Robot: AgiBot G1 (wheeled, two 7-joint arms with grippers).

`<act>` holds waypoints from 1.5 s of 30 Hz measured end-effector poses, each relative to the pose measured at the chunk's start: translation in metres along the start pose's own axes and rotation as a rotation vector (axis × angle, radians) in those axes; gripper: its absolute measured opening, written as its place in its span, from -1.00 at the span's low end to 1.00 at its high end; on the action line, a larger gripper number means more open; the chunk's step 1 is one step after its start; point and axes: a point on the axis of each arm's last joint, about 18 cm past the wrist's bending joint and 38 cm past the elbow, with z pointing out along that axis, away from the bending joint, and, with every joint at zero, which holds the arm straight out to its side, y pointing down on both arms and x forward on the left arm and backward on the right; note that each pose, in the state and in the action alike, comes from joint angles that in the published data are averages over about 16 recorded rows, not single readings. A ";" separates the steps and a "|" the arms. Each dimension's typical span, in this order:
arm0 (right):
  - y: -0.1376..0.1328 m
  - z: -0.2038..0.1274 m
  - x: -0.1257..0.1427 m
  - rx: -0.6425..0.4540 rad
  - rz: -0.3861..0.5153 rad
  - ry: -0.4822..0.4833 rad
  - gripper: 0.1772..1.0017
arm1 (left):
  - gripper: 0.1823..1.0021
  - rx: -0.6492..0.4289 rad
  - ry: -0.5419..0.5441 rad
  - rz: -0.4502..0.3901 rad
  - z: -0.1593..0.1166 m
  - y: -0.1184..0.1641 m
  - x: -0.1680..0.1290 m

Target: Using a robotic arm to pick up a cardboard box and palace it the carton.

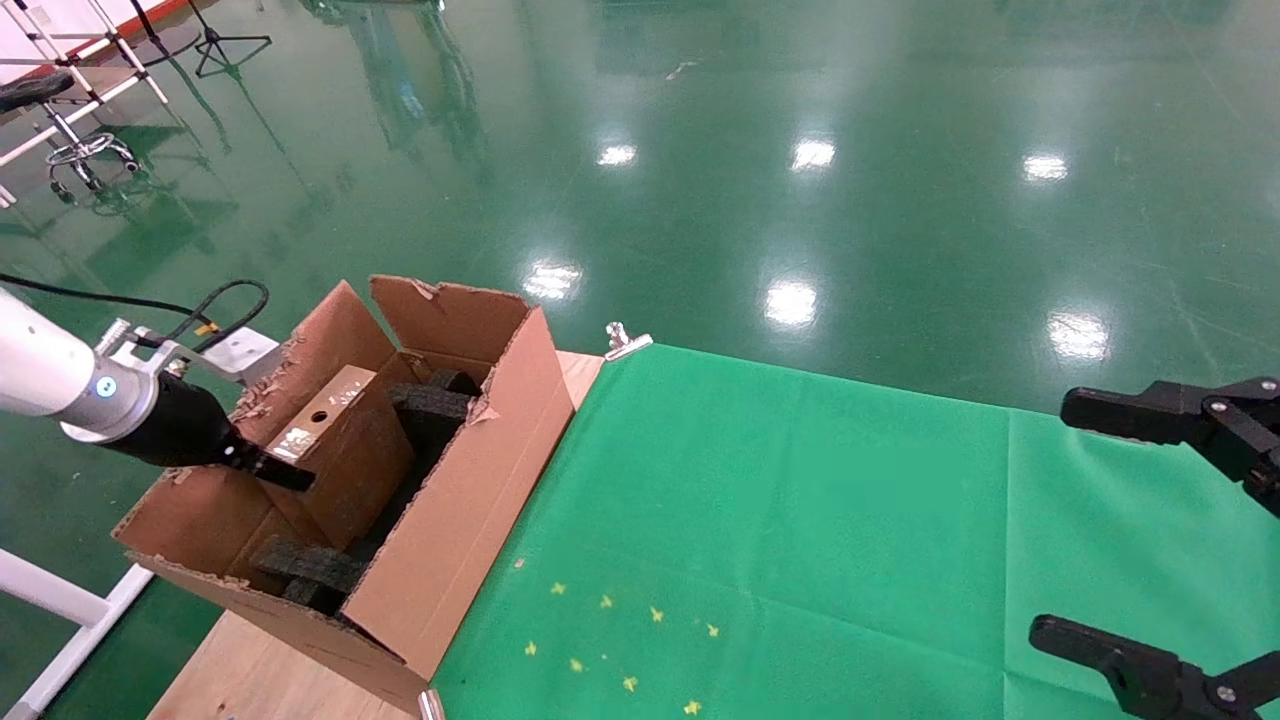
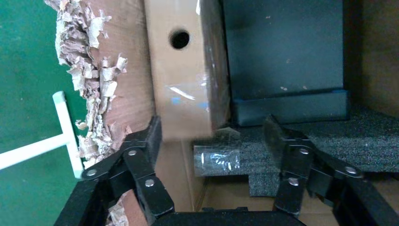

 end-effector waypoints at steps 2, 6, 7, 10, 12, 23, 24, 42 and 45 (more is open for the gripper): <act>0.000 0.000 0.000 0.000 0.000 0.000 1.00 | 0.28 0.015 0.003 0.010 -0.003 -0.004 0.000; 0.000 0.000 0.000 0.000 0.000 0.000 1.00 | 0.48 0.072 0.026 0.039 -0.014 -0.018 0.001; 0.000 0.000 0.000 0.000 0.000 0.000 1.00 | 0.51 0.092 0.035 0.048 -0.017 -0.022 0.002; 0.000 0.000 0.000 0.000 0.000 0.000 1.00 | 0.65 0.158 0.069 0.077 -0.030 -0.034 0.005; 0.000 0.000 0.000 0.000 0.000 0.000 1.00 | 0.73 0.205 0.090 0.100 -0.040 -0.042 0.007; 0.000 0.000 0.000 0.000 0.000 0.001 1.00 | 0.97 0.375 0.178 0.190 -0.082 -0.064 0.018; 0.000 0.000 0.000 0.000 0.000 0.001 1.00 | 0.97 0.378 0.180 0.193 -0.083 -0.065 0.019; 0.000 0.000 0.000 0.000 0.000 0.001 1.00 | 1.00 0.457 0.296 0.264 -0.074 -0.077 0.058; 0.000 0.000 0.000 0.000 0.000 0.001 1.00 | 1.00 0.493 0.345 0.293 -0.073 -0.081 0.074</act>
